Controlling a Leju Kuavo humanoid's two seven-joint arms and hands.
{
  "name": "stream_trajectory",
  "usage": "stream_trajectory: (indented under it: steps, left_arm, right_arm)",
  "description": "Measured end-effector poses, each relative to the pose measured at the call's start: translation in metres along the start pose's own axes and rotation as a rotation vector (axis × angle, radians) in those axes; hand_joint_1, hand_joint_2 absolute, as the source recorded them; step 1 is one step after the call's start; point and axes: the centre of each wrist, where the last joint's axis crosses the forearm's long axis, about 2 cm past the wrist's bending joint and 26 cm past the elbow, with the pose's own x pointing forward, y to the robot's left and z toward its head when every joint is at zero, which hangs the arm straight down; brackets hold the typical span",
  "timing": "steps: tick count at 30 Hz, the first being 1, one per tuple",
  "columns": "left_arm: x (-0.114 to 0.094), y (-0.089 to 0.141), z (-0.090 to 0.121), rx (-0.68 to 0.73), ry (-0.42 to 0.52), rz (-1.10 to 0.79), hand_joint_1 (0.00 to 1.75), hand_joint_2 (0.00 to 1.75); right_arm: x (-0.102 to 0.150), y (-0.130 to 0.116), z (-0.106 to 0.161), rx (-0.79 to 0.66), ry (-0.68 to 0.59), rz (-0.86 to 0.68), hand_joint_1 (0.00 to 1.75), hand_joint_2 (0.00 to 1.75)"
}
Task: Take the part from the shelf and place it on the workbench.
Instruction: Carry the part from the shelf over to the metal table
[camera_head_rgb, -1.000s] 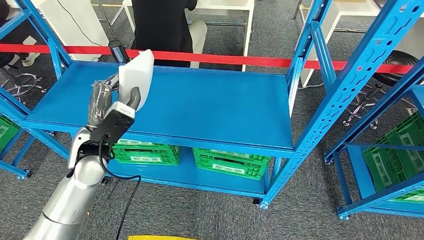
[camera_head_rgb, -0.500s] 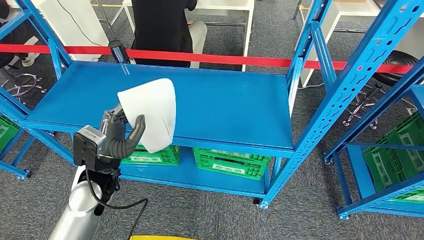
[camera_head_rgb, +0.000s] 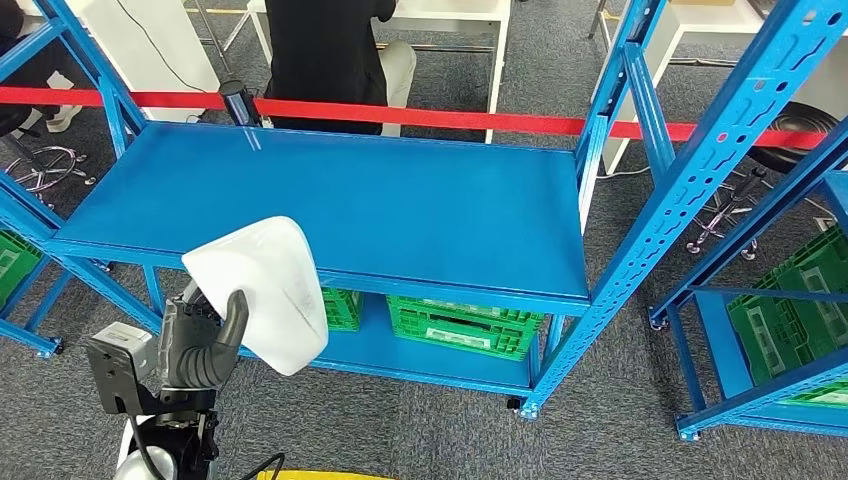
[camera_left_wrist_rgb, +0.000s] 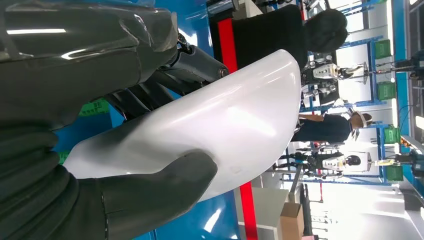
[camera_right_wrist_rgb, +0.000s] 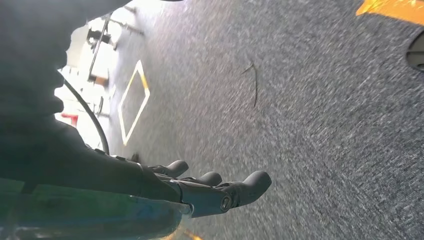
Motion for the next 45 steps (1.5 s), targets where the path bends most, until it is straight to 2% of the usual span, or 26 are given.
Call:
stream_trajectory:
  steps: [5,11,16,19,22,26,36,45]
  left_arm:
    - [0.006,-0.001,0.006,-0.005,-0.001,0.063,1.75,1.75]
    - [0.012,-0.004,-0.013,-0.073,-0.089,0.136,1.75,1.75]
    - [0.014,-0.006,-0.023,-0.102,-0.123,0.183,1.75,1.75]
    - [0.017,-0.009,-0.031,-0.173,-0.139,0.285,1.75,1.75]
    - [0.023,-0.015,-0.042,-0.304,-0.173,0.399,1.75,1.75]
    - [0.031,-0.020,-0.060,-0.397,-0.208,0.423,1.75,1.75]
    - [0.033,-0.021,-0.069,-0.411,-0.217,0.418,1.75,1.75]
    - [0.031,-0.024,-0.069,-0.430,-0.223,0.435,1.75,1.75]
  right_arm:
    - [-0.003,-0.008,-0.001,-0.038,0.009,0.015,0.00,1.75]
    - [0.009,-0.017,0.000,-0.054,-0.021,-0.025,0.00,1.75]
    - [0.017,-0.021,0.001,-0.062,-0.038,-0.034,0.00,1.75]
    - [0.022,-0.025,0.001,-0.061,-0.047,-0.043,0.00,1.75]
    - [0.026,-0.028,0.002,-0.062,-0.054,-0.058,0.00,1.75]
    - [0.031,-0.032,0.003,-0.066,-0.063,-0.085,0.00,1.75]
    - [0.039,-0.039,0.004,-0.078,-0.083,-0.098,0.00,1.75]
    - [0.040,-0.035,0.005,-0.028,-0.139,-0.147,0.00,1.75]
